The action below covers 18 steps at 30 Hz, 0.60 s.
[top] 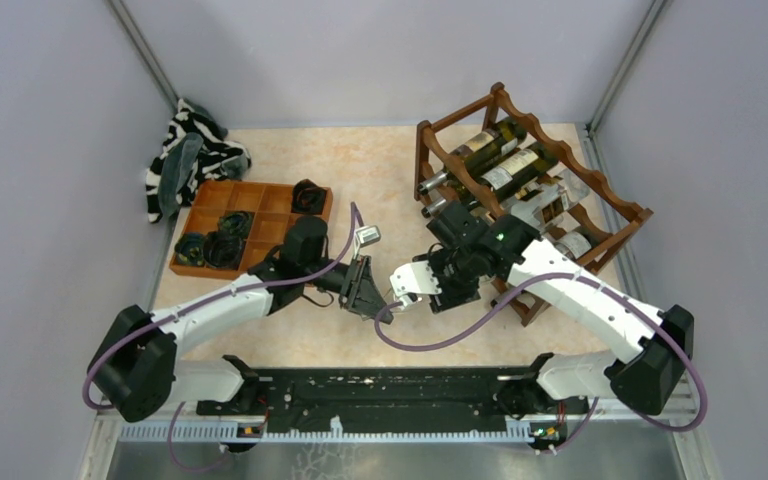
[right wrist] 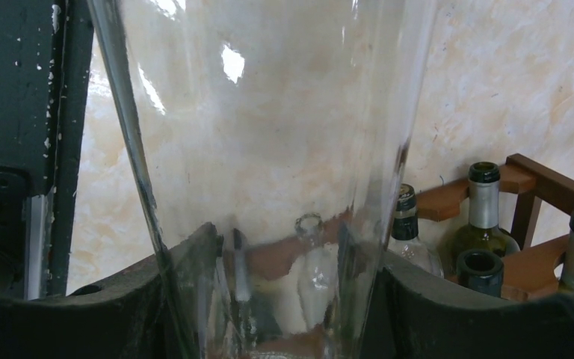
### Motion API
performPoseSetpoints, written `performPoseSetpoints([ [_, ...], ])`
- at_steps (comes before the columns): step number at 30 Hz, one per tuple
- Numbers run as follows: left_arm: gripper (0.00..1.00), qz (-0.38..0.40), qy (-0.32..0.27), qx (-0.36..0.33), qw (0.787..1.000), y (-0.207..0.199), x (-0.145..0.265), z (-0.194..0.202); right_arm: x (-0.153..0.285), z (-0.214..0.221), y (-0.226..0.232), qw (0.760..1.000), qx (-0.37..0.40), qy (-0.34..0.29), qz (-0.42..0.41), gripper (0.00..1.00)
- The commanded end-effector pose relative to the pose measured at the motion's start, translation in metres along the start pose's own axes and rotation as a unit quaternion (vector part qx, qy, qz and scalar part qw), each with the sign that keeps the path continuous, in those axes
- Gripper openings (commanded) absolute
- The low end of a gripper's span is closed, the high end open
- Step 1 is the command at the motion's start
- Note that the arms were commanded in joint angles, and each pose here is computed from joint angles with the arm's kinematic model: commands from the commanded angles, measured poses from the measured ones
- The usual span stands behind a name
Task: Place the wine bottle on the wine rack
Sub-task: Pick up the wine bottle from the center of the board.
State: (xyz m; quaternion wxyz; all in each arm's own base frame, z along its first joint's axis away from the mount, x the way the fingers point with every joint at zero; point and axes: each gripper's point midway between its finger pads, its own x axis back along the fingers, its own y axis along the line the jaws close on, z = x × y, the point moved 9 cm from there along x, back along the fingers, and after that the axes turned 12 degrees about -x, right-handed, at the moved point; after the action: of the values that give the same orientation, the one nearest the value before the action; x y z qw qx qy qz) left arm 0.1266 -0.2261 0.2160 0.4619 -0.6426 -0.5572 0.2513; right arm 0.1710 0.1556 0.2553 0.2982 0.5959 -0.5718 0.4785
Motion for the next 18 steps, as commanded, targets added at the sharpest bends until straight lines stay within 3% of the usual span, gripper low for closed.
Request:
performPoseSetpoints([
  [1, 0.06, 0.017, -0.006, -0.02, 1.0, -0.003, -0.001, -0.002, 0.007, -0.017, -0.008, 0.998, 0.007, -0.049, 0.026, 0.08],
  [2, 0.0, 0.017, -0.01, -0.027, 0.999, -0.004, -0.001, -0.003, 0.006, -0.017, -0.007, 0.998, 0.007, -0.051, 0.023, 0.09],
  [4, 0.0, 0.025, -0.018, -0.046, 0.998, -0.007, -0.001, -0.005, 0.006, -0.018, -0.005, 0.998, 0.007, -0.057, 0.017, 0.15],
  [5, 0.0, 0.031, -0.02, -0.054, 0.998, -0.007, -0.001, -0.005, 0.006, -0.019, -0.004, 0.998, 0.007, -0.061, 0.014, 0.25],
  [8, 0.0, 0.051, -0.026, -0.059, 0.997, -0.008, -0.001, -0.003, 0.007, -0.019, 0.0, 0.997, 0.005, -0.073, 0.002, 0.69],
  [10, 0.0, 0.066, -0.034, -0.063, 0.995, -0.009, 0.0, 0.001, 0.008, -0.02, 0.002, 0.997, -0.001, -0.078, -0.001, 0.86],
  [13, 0.0, 0.08, -0.038, -0.072, 0.993, -0.009, 0.002, 0.007, 0.013, -0.022, 0.003, 0.995, -0.013, -0.094, -0.009, 0.98],
  [18, 0.0, 0.086, -0.042, -0.078, 0.992, -0.009, 0.005, 0.017, 0.027, -0.026, 0.005, 0.988, -0.02, -0.147, -0.048, 0.98],
])
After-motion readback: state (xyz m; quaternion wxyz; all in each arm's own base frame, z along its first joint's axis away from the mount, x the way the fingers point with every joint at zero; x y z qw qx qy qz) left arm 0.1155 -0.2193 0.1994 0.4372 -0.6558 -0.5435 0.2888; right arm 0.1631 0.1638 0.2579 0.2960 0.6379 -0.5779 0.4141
